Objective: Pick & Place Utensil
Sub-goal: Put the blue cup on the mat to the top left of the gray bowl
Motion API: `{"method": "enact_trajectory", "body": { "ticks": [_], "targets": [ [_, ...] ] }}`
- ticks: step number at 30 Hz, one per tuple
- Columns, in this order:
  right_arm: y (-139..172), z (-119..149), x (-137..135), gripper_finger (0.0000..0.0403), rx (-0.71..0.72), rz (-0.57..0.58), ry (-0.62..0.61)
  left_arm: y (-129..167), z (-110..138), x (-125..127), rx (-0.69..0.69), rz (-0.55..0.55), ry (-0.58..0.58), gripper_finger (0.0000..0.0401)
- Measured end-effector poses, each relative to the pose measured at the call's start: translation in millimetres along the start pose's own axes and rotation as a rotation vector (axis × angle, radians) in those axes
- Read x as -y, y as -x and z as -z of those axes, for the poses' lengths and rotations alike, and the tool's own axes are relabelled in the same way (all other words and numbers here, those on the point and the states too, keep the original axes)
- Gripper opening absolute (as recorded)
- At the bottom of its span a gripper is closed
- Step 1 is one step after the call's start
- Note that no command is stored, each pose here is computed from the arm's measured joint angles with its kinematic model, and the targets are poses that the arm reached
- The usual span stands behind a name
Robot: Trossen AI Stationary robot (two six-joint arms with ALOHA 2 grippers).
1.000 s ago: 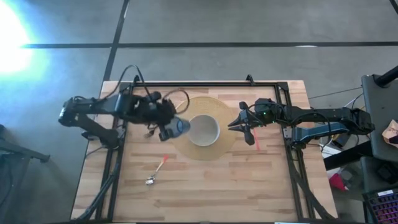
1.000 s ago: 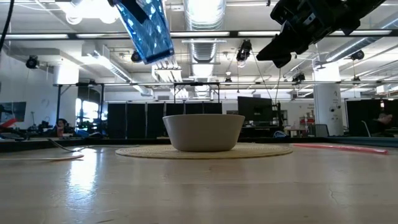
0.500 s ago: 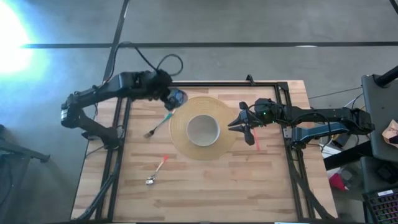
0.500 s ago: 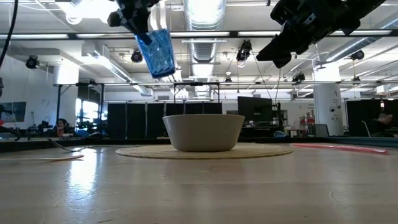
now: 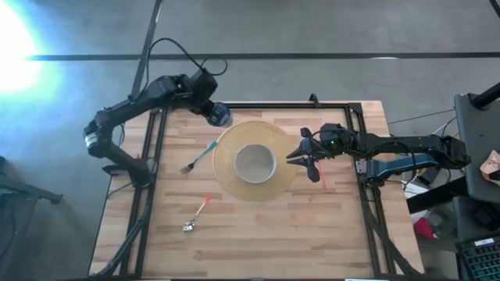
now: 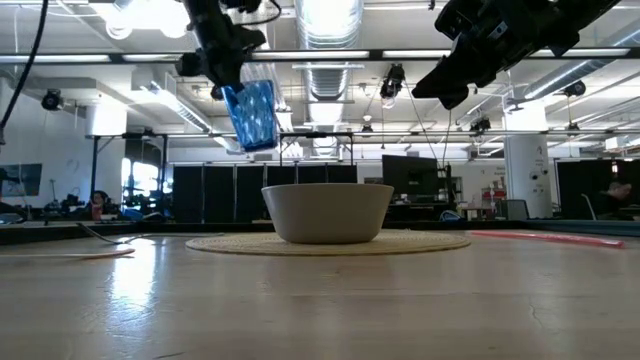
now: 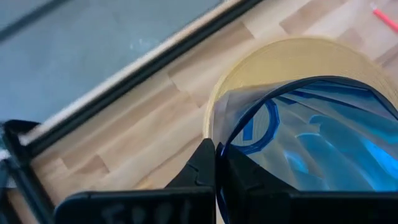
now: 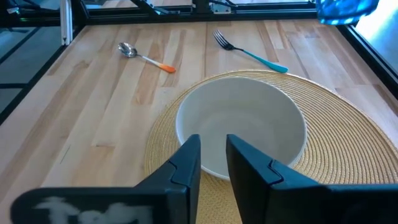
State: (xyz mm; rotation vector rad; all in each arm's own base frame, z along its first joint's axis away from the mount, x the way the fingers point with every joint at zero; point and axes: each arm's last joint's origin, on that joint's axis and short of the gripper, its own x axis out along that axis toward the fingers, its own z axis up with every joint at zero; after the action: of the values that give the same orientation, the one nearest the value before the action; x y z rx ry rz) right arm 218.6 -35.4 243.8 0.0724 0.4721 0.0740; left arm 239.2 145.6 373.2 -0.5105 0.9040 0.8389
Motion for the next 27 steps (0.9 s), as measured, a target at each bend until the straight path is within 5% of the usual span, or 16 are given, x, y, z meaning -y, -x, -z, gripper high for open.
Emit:
{"method": "enact_trajectory", "body": {
  "ticks": [15,27],
  "targets": [
    [0.1,0.2,0.0,0.0063,-0.002,0.000,-0.001,-67.9,-12.4,-2.7,-0.235,0.097,0.052,0.0006],
    [0.0,0.7,0.0,0.0082,-0.007,0.000,-0.004,-105.9,6.7,-5.2,-0.313,0.090,0.044,0.0006]
  ]
}}
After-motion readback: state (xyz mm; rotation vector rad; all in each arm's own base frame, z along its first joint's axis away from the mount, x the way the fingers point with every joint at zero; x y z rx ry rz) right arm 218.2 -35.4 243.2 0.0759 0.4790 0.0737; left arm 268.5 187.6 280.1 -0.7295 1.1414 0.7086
